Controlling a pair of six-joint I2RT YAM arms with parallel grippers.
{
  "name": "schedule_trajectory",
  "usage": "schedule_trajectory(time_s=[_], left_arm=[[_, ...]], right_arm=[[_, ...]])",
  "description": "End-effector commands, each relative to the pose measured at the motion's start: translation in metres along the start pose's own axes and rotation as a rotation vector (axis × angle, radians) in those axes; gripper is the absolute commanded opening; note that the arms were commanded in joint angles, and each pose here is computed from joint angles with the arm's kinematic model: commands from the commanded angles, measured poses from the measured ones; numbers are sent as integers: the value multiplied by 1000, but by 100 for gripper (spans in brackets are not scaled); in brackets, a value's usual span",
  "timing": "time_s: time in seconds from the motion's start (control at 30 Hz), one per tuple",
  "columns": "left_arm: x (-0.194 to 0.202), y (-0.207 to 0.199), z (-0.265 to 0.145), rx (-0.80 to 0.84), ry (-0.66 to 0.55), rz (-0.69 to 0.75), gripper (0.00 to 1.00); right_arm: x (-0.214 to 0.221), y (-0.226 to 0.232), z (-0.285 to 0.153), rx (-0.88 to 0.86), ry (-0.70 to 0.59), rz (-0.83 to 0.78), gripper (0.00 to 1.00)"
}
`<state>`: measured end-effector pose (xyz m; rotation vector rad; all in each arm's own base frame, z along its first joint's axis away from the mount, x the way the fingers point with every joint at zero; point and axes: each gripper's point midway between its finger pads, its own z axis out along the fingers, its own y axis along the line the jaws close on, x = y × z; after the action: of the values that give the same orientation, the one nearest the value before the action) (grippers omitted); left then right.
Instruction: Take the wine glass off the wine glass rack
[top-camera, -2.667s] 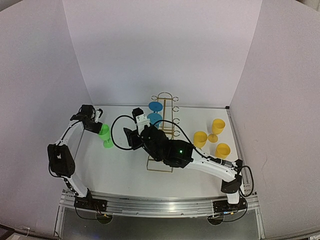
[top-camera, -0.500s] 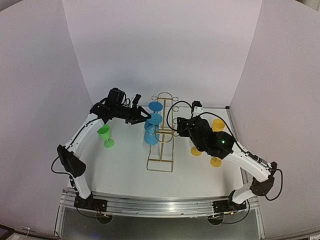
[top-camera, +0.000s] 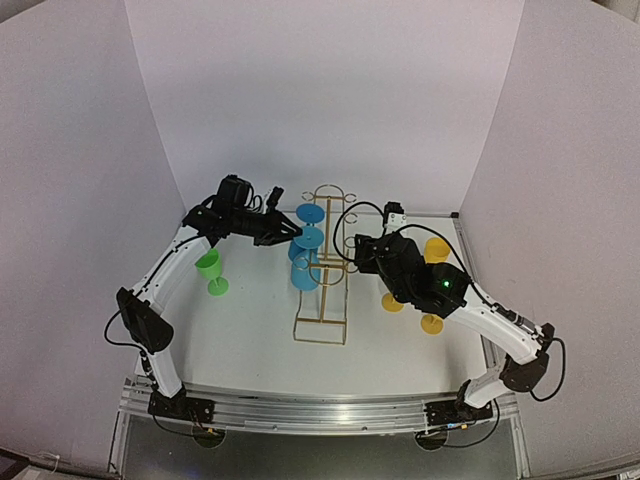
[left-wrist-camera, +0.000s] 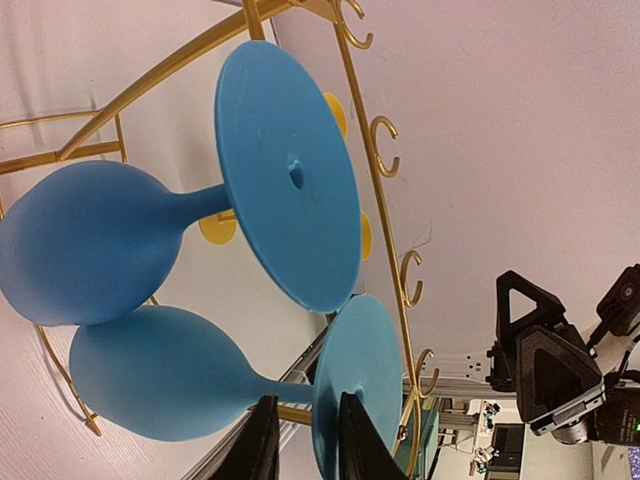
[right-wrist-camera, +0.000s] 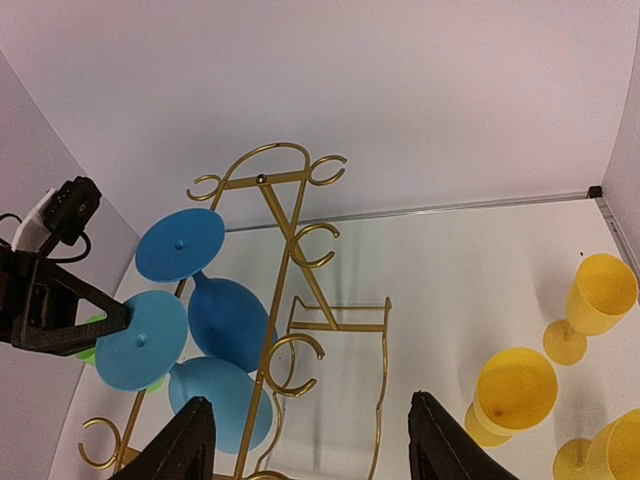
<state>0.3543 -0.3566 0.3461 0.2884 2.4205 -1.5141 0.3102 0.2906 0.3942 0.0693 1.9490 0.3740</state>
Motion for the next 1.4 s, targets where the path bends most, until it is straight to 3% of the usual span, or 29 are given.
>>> schedule_trajectory(time_s=[0.0,0.4,1.03,1.1,1.23,1.37], left_arm=[[-8,-12,-1,21,-24,26,17],[-3,-15,-8,23,-22,23,1],[10,6,-14,50,28,-144,0],[12,7,-13,60,38,-157,2],[16,6,-14,66,48,-162,17],[20,6,-15,70,61,-170,18]], right_arm=[[-8,-4,-7,-2,-18,23,60],[-8,-2,-7,-9,-14,20,60],[-11,1,-7,-15,-18,19,59],[-12,3,-7,-18,-19,16,59],[-13,3,-6,-16,-21,11,59],[-14,4,-6,-17,-24,7,59]])
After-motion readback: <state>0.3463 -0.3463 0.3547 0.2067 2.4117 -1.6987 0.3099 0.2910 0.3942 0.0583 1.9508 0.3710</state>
